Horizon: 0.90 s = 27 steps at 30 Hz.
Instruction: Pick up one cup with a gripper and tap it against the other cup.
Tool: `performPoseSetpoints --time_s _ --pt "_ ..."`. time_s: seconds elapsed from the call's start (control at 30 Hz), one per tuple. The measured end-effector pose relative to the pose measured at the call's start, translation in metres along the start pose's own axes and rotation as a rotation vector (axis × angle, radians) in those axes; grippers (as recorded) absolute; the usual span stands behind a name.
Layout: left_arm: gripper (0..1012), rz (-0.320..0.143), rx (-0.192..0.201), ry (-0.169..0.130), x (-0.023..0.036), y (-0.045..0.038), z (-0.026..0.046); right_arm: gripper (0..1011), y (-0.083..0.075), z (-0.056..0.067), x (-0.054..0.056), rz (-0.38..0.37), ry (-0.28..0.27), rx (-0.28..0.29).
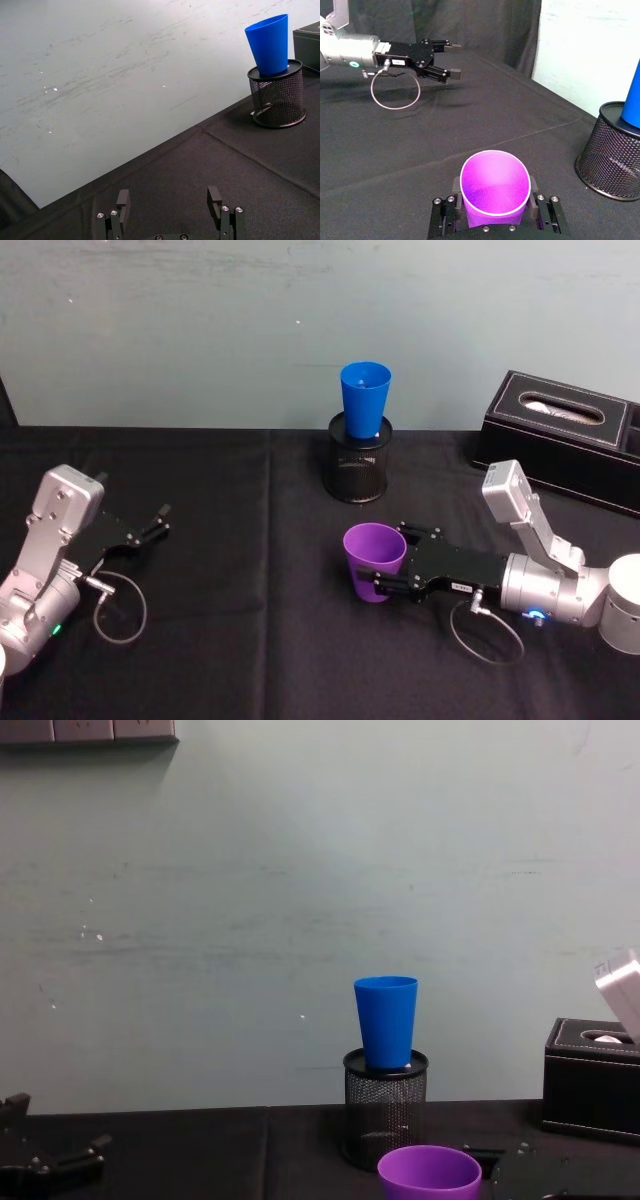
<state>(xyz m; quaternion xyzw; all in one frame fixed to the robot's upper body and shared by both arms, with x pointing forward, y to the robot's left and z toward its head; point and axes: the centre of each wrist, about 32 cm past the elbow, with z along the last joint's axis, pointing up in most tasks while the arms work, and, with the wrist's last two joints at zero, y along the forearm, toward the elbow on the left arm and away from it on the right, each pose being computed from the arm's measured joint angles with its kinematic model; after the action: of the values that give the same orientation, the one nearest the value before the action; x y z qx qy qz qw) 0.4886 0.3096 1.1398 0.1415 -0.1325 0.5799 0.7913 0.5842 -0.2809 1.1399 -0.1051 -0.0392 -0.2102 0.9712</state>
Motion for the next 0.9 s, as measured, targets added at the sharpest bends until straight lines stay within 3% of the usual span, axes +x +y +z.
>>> performPoseSetpoints --time_s 0.9 --pt "1011 0.0 0.0 0.0 0.0 0.0 0.0 728 -0.0002 0.0005 -0.0001 -0.002 0.0 0.001"
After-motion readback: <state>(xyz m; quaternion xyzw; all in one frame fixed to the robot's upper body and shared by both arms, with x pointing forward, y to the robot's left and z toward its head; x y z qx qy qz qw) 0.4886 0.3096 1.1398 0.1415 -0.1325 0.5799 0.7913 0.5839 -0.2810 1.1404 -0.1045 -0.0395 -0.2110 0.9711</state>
